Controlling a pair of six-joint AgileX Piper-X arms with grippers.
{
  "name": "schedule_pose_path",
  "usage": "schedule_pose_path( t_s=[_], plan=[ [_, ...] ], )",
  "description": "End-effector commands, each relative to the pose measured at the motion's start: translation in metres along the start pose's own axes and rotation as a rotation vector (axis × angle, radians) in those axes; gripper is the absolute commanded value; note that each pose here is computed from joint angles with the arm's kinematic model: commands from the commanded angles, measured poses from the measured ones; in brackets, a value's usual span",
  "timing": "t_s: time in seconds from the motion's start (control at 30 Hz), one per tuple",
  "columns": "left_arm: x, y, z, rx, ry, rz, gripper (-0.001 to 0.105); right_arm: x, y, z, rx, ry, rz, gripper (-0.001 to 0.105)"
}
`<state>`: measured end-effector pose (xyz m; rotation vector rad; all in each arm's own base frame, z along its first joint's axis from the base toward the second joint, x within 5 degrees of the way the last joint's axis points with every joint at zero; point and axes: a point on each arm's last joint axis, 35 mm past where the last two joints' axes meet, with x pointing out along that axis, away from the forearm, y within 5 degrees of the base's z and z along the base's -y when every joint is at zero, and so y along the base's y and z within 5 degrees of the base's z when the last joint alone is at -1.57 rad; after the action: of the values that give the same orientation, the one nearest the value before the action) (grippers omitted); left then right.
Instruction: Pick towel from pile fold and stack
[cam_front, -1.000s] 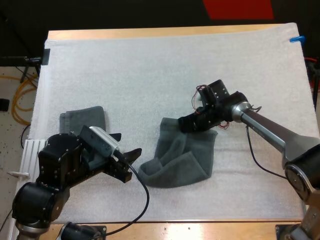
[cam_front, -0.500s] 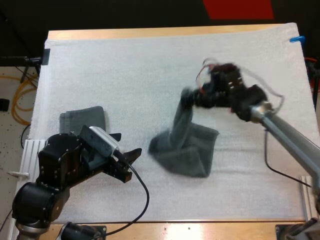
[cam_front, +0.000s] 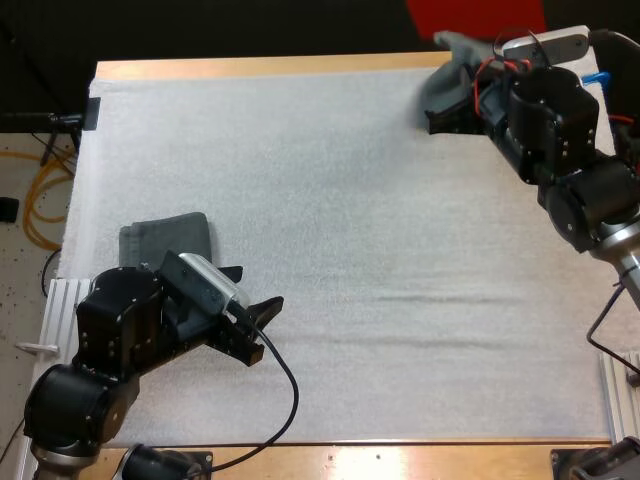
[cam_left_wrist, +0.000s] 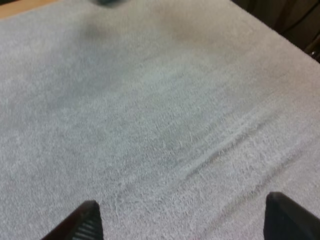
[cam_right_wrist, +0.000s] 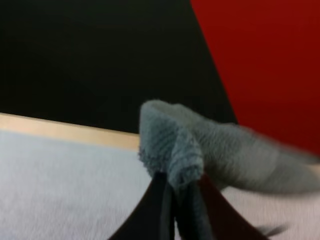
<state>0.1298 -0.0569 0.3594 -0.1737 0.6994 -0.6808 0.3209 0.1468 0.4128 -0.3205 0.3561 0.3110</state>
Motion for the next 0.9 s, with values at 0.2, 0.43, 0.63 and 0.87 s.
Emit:
schedule_pose_path(
  t_s=[0.2,0.43,0.63,0.87],
  plan=[
    [-0.002,-0.001,0.001,0.014,-0.009,-0.004,0.065,0.022,0.046,-0.061,0.082,0.271,0.284,0.0],
    [-0.002,-0.001,0.001,0.014,-0.01,0.001,0.065,0.005,0.139,-0.115,-0.009,0.411,0.838,0.0],
    [-0.002,-0.001,0.001,0.014,-0.01,0.001,0.065,-0.033,0.201,-0.134,-0.139,0.454,1.052,0.0],
    [-0.002,-0.001,0.001,0.014,-0.01,0.001,0.065,-0.038,0.224,-0.134,-0.154,0.412,0.948,0.0]
  ],
)
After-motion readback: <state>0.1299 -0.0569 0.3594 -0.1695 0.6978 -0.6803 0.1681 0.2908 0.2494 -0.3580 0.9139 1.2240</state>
